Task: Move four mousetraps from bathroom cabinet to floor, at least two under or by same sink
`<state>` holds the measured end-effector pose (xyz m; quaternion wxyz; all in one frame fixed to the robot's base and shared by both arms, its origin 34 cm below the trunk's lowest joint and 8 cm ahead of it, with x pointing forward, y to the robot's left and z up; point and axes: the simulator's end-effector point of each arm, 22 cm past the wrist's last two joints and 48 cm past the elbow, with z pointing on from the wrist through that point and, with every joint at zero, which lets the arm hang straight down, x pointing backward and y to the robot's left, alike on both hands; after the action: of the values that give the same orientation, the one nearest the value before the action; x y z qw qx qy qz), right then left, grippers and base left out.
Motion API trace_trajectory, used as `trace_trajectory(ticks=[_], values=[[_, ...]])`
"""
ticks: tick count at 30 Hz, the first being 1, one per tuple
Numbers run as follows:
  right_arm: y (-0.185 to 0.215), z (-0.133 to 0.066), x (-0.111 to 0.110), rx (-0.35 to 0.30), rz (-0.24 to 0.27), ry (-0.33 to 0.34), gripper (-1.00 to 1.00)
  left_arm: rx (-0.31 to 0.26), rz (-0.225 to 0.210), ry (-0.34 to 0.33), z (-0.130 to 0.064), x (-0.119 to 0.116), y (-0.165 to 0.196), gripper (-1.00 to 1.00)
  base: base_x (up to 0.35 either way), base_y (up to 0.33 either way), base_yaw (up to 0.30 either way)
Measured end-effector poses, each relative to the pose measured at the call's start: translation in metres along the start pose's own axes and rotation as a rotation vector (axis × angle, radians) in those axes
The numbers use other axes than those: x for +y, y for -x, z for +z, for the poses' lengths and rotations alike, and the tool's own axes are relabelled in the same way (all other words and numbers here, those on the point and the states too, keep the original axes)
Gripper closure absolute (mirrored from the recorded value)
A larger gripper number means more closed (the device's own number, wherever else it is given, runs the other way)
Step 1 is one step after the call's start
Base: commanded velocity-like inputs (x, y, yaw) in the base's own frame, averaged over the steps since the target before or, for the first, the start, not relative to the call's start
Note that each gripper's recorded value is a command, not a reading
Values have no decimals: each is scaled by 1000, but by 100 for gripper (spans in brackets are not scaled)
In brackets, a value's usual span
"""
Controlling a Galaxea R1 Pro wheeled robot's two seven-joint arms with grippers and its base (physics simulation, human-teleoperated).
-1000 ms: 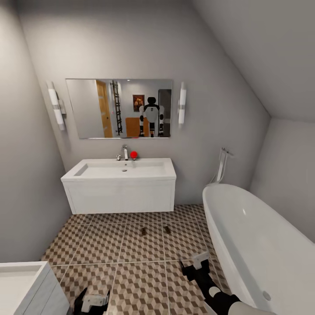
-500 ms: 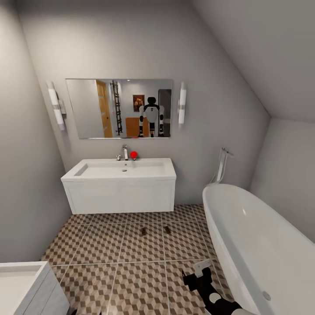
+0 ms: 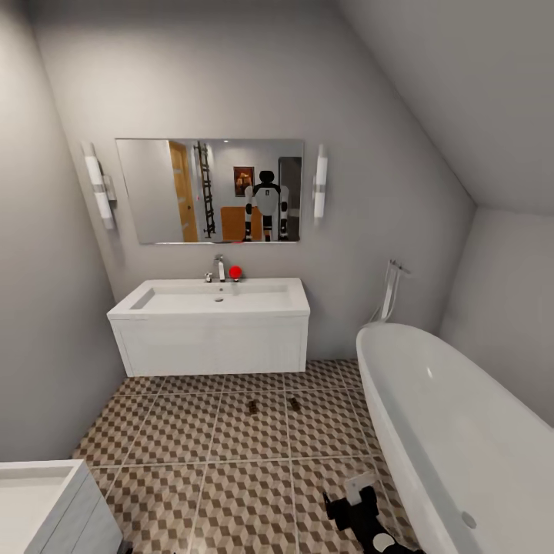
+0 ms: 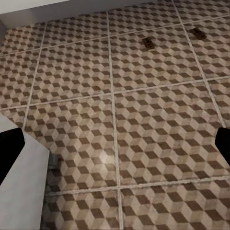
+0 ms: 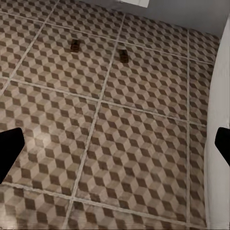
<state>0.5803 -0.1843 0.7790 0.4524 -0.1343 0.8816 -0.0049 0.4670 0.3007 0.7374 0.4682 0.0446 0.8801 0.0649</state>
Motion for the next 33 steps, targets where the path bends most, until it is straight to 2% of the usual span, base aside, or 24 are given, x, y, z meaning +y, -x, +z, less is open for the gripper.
trace_trajectory(ticks=[6,14,29,33], values=[[-47,-18,-9,46,6,-19,-100,0,-1,0,0,-1,0,-100,0,0,0],[-98,-44,2,89,15,-9,-100,0,-1,2,0,-1,0,-100,0,0,0],[-141,-72,16,122,32,4,-100,9,-6,-5,0,-8,-2,-100,0,0,0],[-143,-73,13,125,63,-17,-100,11,-7,-6,-1,-9,-2,-100,0,0,0]])
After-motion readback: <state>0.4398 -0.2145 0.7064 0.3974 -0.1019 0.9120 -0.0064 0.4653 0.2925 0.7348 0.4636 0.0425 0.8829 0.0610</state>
